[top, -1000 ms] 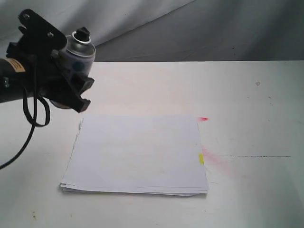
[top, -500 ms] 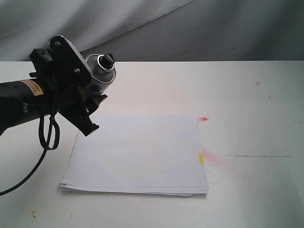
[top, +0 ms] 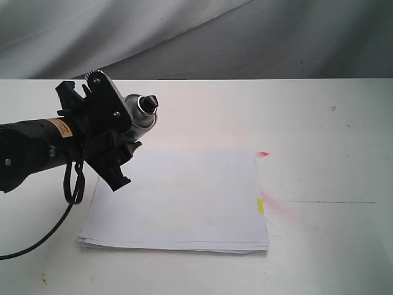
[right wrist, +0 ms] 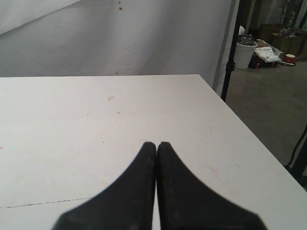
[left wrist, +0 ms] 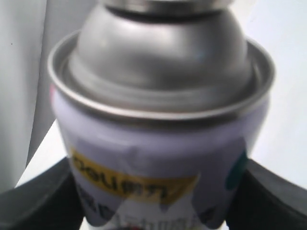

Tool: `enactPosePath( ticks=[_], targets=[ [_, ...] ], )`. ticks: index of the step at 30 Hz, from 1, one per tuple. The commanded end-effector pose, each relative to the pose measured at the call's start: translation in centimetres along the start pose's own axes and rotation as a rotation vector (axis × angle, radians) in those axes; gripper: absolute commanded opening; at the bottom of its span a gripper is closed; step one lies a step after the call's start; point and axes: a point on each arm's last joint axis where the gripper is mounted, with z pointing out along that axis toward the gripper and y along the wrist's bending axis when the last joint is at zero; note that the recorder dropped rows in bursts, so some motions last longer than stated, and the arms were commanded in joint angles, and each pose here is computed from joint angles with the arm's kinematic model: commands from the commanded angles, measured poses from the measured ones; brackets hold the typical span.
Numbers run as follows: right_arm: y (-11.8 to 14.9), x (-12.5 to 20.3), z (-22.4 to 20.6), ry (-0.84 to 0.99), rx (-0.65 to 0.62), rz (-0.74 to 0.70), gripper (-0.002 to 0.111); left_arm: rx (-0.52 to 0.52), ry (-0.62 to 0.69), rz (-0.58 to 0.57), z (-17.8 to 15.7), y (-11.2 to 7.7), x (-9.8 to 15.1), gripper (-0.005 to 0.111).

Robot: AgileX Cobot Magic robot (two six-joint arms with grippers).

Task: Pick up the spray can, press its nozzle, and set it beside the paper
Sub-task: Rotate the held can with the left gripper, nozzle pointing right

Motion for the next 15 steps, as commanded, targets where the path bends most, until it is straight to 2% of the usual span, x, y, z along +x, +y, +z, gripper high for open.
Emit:
enactPosePath(
  ticks=[1, 5, 15],
  targets=[
    [-0.1, 0.1, 0.0, -0.004, 0.009, -0.006, 0.0, -0.027, -0.085, 0.001, 0.3, 0.1, -0.7, 0.0],
    [-0.1, 0.1, 0.0, -0.004, 0.009, -0.006, 0.0, 0.025, -0.098, -0.049, 0.7, -0.5, -0.7, 0.0],
    [-0.1, 0.1, 0.0, -0.004, 0.009, -0.006, 0.0, 0.074, -0.052, -0.008, 1.7, -1.3, 0.1, 0.0]
  ],
)
